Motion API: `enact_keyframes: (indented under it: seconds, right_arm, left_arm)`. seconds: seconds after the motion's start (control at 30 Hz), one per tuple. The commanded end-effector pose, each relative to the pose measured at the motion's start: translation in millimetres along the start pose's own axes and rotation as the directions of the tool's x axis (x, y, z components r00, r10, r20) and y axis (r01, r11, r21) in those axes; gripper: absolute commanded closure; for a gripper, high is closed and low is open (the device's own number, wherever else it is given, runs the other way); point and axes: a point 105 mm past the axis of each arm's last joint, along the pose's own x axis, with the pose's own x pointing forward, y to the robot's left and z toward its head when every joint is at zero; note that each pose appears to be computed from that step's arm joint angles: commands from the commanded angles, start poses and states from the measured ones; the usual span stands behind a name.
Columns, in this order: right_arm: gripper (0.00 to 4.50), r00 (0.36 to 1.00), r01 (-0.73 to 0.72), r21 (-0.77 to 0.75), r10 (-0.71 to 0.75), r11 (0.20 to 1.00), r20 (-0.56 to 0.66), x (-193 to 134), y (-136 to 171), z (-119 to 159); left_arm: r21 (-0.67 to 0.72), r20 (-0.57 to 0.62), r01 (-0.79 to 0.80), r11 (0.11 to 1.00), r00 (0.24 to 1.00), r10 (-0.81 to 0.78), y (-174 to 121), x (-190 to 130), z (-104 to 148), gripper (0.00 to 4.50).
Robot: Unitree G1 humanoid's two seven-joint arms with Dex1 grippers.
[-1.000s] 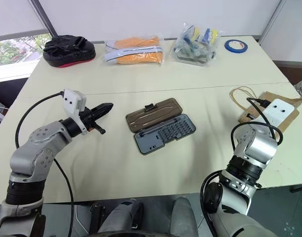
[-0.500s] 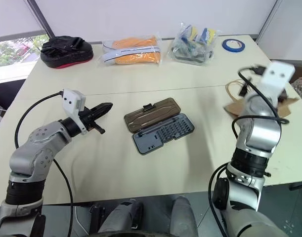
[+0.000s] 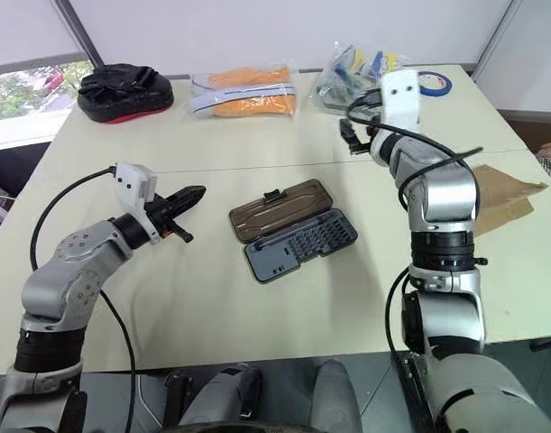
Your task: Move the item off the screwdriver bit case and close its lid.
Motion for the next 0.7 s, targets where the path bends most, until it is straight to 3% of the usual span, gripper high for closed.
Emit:
enact_keyframes:
  seconds: [0.03,0.1,0.27,0.5,0.7]
  right_arm:
    - [0.03,0.988,-0.135,-0.083,0.128,0.987,-0.082,2.6,7.7,-9.0]
    - [0.03,0.958,-0.245,-0.099,0.225,0.964,-0.180,0.8,14.7,-26.5]
    - [0.03,0.900,-0.388,-0.171,0.332,0.906,-0.282,-1.4,26.8,-43.5]
    - [0.03,0.894,-0.391,-0.114,0.348,0.913,-0.282,11.2,35.6,-49.5]
    - [0.03,0.905,-0.320,-0.101,0.272,0.942,-0.326,26.6,32.3,-70.3]
  left_arm:
    - [0.036,0.038,-0.003,0.999,0.999,0.001,-1.2,-2.2,10.4,4.50]
    - [0.038,0.040,-0.001,0.999,0.999,-0.001,-1.7,-1.7,10.6,4.50]
    - [0.039,0.039,0.000,0.999,0.999,-0.002,-2.2,-2.0,9.3,4.50]
    - [0.036,0.038,0.006,0.999,0.999,-0.007,-4.3,-2.1,8.3,4.50]
    - [0.036,0.036,0.002,0.999,0.999,-0.003,-5.0,-3.6,7.7,4.50]
